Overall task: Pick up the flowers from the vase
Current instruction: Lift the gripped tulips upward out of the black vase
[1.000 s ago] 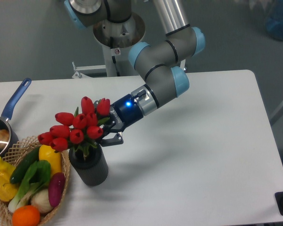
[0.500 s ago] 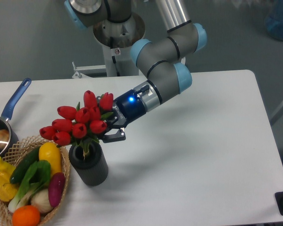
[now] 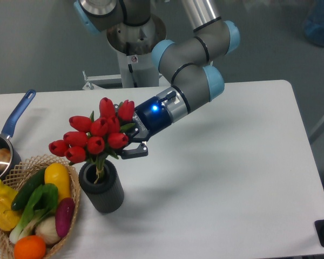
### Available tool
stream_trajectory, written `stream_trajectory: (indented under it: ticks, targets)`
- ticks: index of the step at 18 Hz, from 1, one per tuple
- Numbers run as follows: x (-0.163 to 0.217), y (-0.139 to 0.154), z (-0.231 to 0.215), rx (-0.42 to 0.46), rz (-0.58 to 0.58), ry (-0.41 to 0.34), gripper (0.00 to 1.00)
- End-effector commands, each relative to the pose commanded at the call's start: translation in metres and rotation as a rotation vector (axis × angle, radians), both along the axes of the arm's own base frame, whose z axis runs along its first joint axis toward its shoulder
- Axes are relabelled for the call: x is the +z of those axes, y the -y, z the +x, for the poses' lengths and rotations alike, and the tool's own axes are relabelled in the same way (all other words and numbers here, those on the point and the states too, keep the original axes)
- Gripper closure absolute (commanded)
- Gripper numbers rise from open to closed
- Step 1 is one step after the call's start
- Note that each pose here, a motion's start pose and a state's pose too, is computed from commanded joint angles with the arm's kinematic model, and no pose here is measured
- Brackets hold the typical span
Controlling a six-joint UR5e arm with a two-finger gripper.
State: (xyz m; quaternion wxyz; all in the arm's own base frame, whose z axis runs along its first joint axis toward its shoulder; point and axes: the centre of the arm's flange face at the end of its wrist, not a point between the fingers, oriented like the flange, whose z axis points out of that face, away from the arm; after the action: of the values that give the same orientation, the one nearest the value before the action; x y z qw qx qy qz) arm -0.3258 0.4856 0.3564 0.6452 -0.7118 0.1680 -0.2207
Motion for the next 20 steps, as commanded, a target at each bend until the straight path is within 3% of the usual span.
stream_trajectory:
  ticks: [20]
  targets:
    - [0.035,0.021,-0.014,0.035,0.068,0.063,0.64]
